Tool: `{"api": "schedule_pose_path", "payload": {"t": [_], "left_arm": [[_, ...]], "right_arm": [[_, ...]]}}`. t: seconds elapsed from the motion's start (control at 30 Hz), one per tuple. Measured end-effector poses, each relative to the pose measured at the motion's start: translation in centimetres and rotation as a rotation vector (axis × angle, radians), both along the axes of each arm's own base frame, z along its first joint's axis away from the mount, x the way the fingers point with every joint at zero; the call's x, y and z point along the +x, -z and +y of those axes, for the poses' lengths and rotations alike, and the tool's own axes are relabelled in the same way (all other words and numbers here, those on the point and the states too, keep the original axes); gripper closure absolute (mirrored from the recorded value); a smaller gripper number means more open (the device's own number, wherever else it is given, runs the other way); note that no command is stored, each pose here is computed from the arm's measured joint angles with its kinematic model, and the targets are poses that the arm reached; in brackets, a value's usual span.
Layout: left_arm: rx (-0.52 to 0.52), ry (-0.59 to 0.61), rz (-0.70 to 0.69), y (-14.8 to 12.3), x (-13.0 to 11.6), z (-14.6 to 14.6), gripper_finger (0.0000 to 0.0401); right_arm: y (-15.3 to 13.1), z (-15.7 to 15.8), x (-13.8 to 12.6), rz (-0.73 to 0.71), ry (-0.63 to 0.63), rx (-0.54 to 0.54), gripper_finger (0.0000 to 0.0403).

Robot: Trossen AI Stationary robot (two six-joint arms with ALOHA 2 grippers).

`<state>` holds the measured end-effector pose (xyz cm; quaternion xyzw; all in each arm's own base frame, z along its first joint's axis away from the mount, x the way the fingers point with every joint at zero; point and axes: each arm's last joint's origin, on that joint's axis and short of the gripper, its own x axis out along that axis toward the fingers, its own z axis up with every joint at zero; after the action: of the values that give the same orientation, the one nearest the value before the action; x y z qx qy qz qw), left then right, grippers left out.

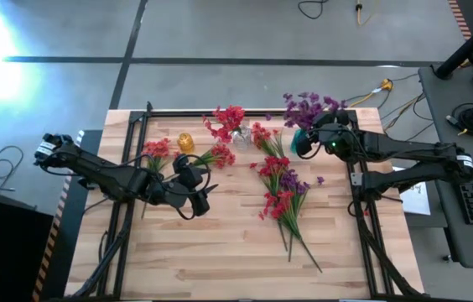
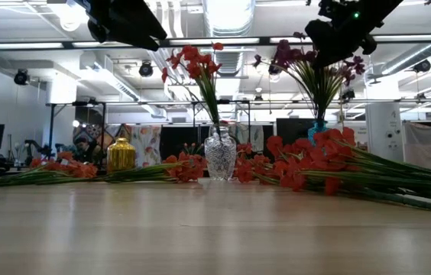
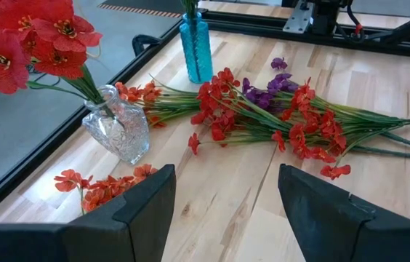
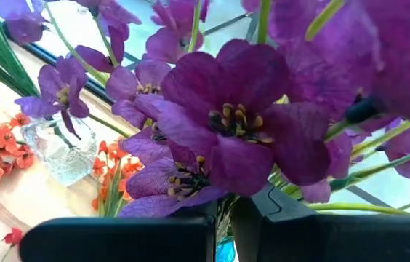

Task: Sort flowers into vase by color
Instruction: Put the purple flowers into the blue vase

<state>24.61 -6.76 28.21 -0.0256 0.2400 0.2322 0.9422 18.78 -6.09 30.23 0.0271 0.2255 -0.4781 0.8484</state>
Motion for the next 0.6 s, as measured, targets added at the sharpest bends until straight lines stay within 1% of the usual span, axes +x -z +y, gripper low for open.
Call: {"api": "schedule_pose_path", "payload": {"t": [0.23,0.6], "left_arm": [[0.000,0.000,0.000,0.0,0.0,0.0,0.0172],[0.000,0.000,0.000,0.0,0.0,0.0,0.0172]], "right_arm": [[0.2,0.0,0.2,0.009,0.000,0.002,0.0390],[1.3,-0.3,1.3,0.067,0.000,0.014,0.0390]]}}
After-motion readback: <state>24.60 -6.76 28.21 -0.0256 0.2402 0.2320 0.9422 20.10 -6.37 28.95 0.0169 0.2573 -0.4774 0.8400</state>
